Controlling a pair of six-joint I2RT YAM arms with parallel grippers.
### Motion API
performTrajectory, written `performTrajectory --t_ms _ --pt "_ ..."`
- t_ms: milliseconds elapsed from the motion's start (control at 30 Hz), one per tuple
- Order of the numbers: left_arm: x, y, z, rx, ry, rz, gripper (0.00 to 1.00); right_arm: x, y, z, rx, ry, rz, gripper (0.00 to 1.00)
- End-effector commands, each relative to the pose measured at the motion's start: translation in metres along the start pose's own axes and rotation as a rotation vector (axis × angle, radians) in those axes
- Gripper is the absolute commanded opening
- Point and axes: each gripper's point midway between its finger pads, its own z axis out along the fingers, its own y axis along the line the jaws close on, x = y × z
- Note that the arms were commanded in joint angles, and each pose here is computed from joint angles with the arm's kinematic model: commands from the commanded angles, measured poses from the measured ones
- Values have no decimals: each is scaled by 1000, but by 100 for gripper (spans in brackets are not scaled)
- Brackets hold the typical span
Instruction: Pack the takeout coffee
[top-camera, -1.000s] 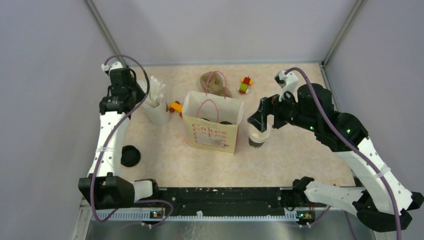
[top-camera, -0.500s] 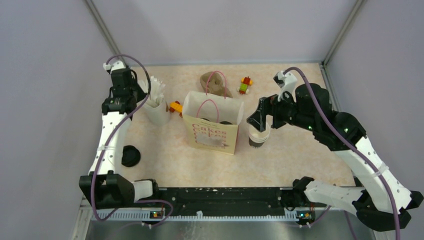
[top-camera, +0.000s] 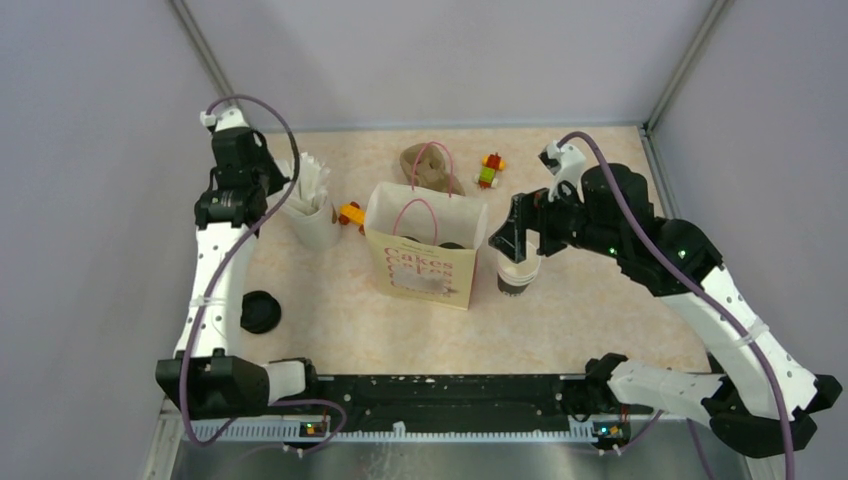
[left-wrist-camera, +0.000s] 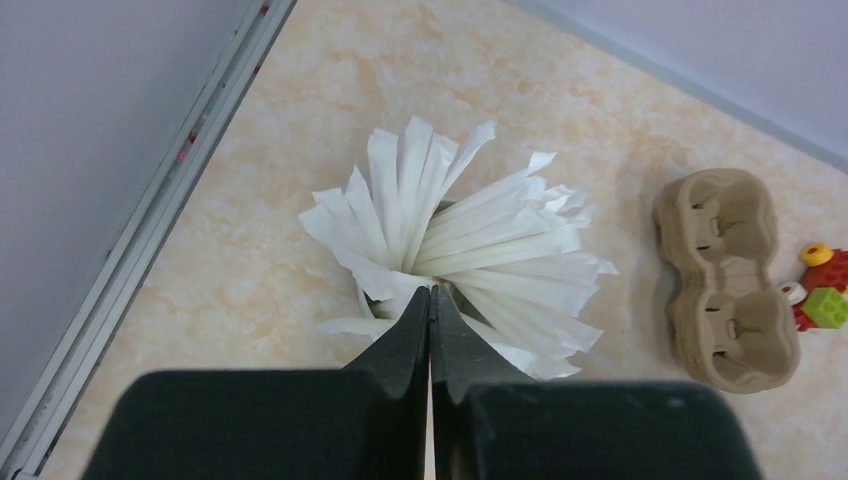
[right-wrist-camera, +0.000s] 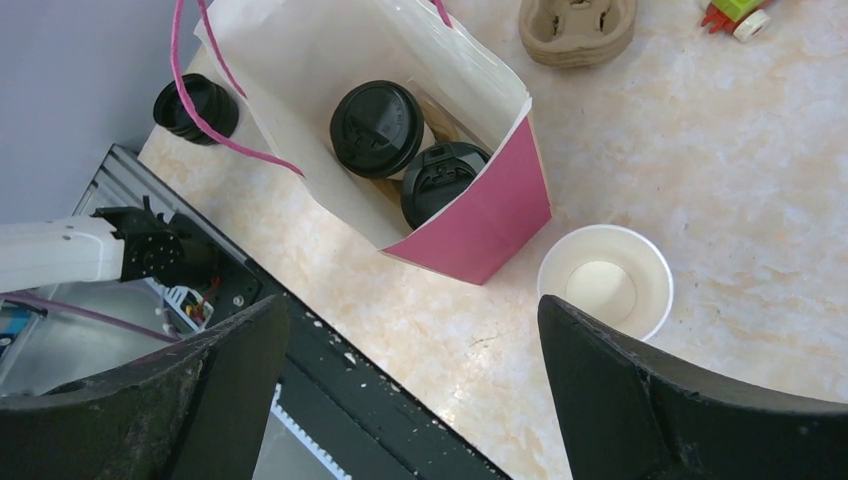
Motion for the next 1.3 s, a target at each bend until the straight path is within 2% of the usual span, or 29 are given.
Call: performTrajectory --t_ms 0,167,300,400,733,900,967,1133,1267 --pt "-51 -15 -43 81 -152 -15 0 -13 9 -1 -39 -39 15 93" --pt "-75 -18 -79 116 -218 -20 0 -18 12 1 -50 -45 22 93" --pt "-107 -36 -123 221 -279 -14 0 -22 7 2 -21 -72 39 93" --pt "-113 -46 -152 293 -273 -12 0 -28 7 0 -15 -105 61 92" --pt "-117 -88 -246 619 -267 -47 0 -42 8 -1 -7 -145 79 92" --pt "-130 -118 -300 870 -345 -41 0 -47 7 2 6 -152 80 92" --pt "-134 -133 -317 993 -339 -45 0 -49 7 3 12 -156 84 92" --pt "-125 -156 -320 1185 -225 -124 0 -51 4 3 26 -172 92 92" --pt "-117 -160 -305 1216 -202 -141 0 -52 2 5 34 -185 90 92"
